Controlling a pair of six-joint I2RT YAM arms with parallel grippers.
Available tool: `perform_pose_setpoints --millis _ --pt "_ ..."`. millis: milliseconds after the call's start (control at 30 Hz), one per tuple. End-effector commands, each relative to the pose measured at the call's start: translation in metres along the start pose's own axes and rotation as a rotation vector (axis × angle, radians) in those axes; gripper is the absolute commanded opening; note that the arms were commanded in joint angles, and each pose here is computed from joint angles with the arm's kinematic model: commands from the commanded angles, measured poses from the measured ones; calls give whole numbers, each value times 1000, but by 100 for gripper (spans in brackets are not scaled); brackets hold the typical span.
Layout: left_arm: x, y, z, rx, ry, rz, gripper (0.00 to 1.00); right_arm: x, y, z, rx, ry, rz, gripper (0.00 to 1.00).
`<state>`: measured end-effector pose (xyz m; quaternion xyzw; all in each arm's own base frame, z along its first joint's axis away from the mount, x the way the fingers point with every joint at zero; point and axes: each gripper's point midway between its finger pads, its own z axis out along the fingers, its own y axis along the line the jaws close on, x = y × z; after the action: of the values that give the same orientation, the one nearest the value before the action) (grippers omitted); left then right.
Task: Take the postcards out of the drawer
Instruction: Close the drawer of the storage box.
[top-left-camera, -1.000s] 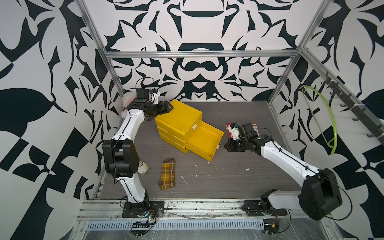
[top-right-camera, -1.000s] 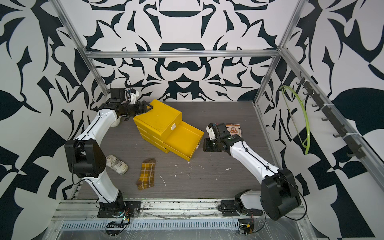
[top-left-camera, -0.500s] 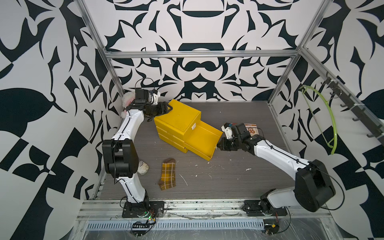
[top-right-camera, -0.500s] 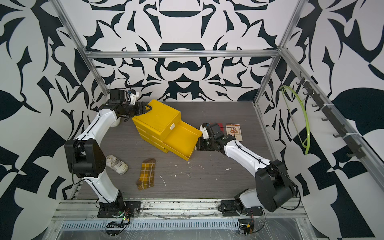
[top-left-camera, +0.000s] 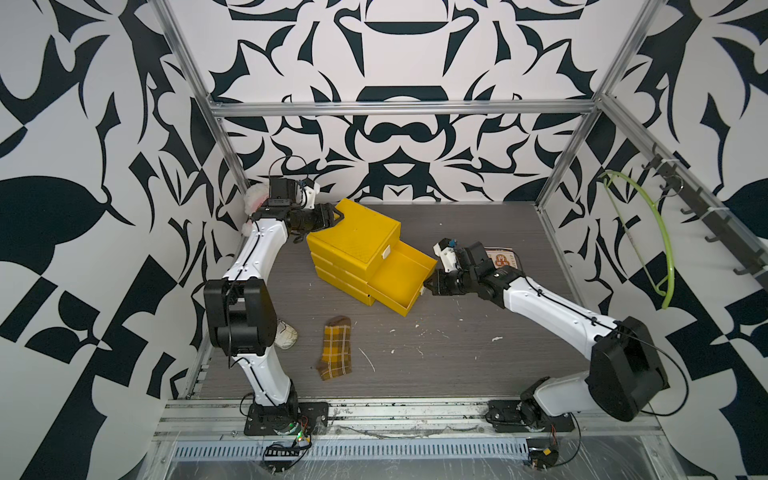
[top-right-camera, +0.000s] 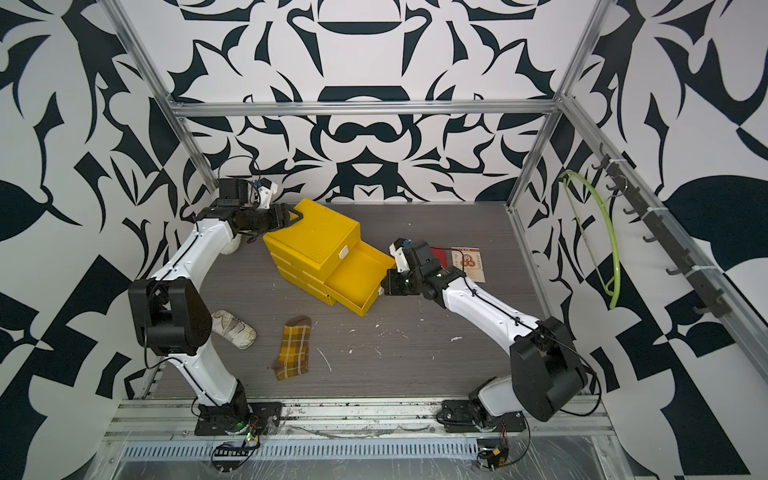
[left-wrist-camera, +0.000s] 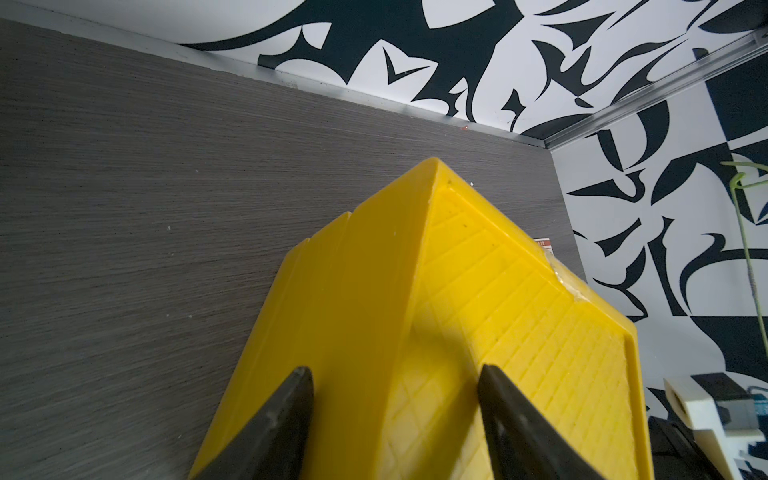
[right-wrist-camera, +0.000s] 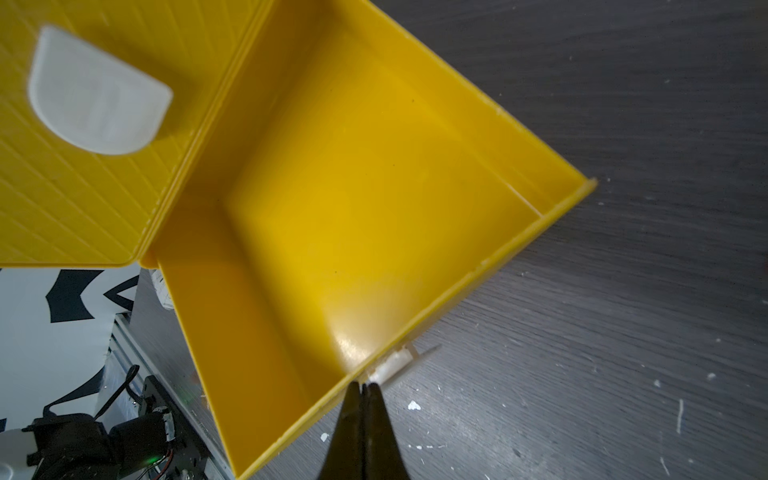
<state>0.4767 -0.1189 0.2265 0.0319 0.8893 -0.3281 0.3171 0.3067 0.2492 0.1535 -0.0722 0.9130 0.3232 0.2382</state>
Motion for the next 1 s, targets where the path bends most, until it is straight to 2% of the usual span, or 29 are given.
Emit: perform_pose_setpoints --millis 0,267,533,733,967 --pt "34 7 17 0 117 -44 68 -25 16 -8 -30 -84 -34 0" --pt "34 6 18 6 120 -45 67 -20 14 10 -27 -58 -30 0" --pt "33 6 18 7 121 -47 68 -23 6 -26 91 -91 -91 0" --pt "33 5 18 10 122 -49 68 1 -13 -6 113 -13 -47 0" --pt "33 5 18 12 122 -49 68 -3 -13 11 93 -10 -42 0"
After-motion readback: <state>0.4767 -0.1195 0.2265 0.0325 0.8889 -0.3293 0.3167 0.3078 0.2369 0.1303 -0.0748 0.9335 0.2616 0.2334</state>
